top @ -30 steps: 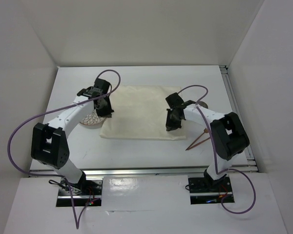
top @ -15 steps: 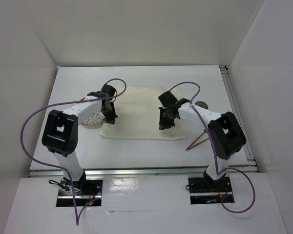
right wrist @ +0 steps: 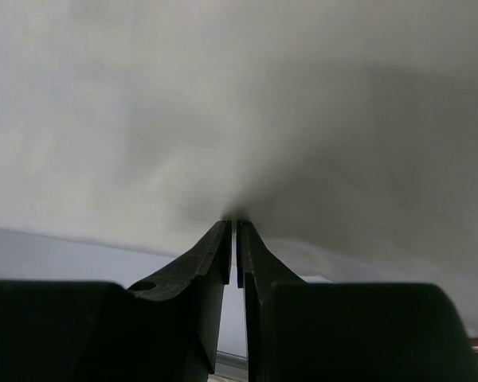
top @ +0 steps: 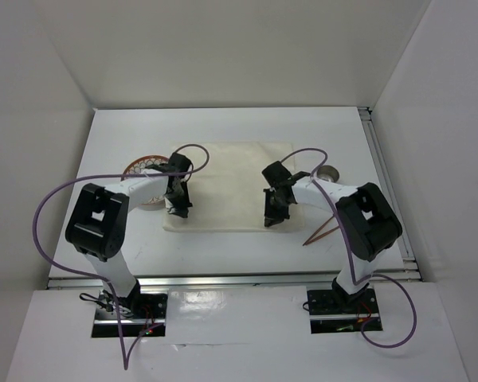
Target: Set the dinner table for one person
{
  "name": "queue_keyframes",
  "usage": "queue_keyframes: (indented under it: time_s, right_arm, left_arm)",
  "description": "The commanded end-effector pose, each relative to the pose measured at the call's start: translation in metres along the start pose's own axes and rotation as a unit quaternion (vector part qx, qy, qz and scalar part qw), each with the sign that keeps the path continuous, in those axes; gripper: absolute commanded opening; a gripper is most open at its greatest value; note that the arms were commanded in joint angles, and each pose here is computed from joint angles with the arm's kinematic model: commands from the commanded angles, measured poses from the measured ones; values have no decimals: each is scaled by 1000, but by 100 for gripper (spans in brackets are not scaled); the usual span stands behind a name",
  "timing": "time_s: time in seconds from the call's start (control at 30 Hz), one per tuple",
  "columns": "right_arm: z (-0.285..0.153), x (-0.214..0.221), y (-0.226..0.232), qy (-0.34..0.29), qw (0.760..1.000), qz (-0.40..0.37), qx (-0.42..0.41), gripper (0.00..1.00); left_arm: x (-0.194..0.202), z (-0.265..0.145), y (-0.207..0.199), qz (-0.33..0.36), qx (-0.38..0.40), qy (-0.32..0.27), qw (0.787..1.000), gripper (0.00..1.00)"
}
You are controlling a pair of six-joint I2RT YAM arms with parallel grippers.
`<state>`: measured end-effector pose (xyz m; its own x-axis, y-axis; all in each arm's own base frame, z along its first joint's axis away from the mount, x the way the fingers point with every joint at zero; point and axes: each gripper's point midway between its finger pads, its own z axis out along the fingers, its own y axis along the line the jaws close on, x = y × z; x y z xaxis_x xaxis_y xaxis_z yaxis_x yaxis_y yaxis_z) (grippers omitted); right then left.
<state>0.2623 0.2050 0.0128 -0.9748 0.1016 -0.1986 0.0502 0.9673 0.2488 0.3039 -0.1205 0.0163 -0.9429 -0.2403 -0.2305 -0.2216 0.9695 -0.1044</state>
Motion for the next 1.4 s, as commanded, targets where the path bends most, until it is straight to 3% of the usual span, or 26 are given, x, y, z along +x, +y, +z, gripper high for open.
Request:
queue_keyframes:
  time_s: [0.0,0.23,0.33,0.4,0.43,0.53,0.57,0.6,0.77,0.9,1.0,1.13,1.23,1.37]
  right_arm:
    - [-2,8,-12,1,1000,6,13,21]
    - [-2,7,-11,0,1000,6,12,21]
    - [-19,-5,5,-15,1000,3,-15,18]
    - [-42,-26,28,-46,998,-15,-45,18]
    - [-57,-34,36,-61,996,-17,-56,18]
    - [-98,-71,59,-128,988,-37,-78,22]
    - [-105,-78,62,-138,986,-42,-79,23]
    - [-117,-90,69,-159,983,-43,-86,35]
    - [-121,-89,72,-160,982,-51,-83,60]
    - [-117,-69,60,-141,986,-37,-78,72]
    - [-117,-61,51,-142,987,-36,-72,83]
    - [-116,-54,43,-139,988,-34,-63,88]
    - [-115,-53,40,-137,988,-33,-54,88]
    - [-121,-62,39,-146,988,-28,-47,89]
  left_arm:
    - [44,4,16,3,-27,59,998,0]
    - [43,-5,10,7,-24,49,998,0]
    - [31,-20,7,25,-40,37,998,0]
    - [2,-41,-4,38,-44,0,998,1]
    - [-8,-53,-7,37,-46,-15,998,6]
    - [-50,-99,-19,37,-42,-79,995,39]
    - [-58,-109,-21,35,-42,-93,994,59]
    - [-74,-127,-24,27,-37,-116,992,69]
    - [-121,-146,26,-71,-6,-153,986,71]
    - [-118,-132,94,-194,35,-139,970,76]
    - [-119,-122,113,-237,103,-127,958,78]
    - [-114,-96,126,-267,137,-103,948,88]
    - [-123,-82,131,-283,140,-103,943,88]
    - [-125,-59,134,-303,135,-92,939,77]
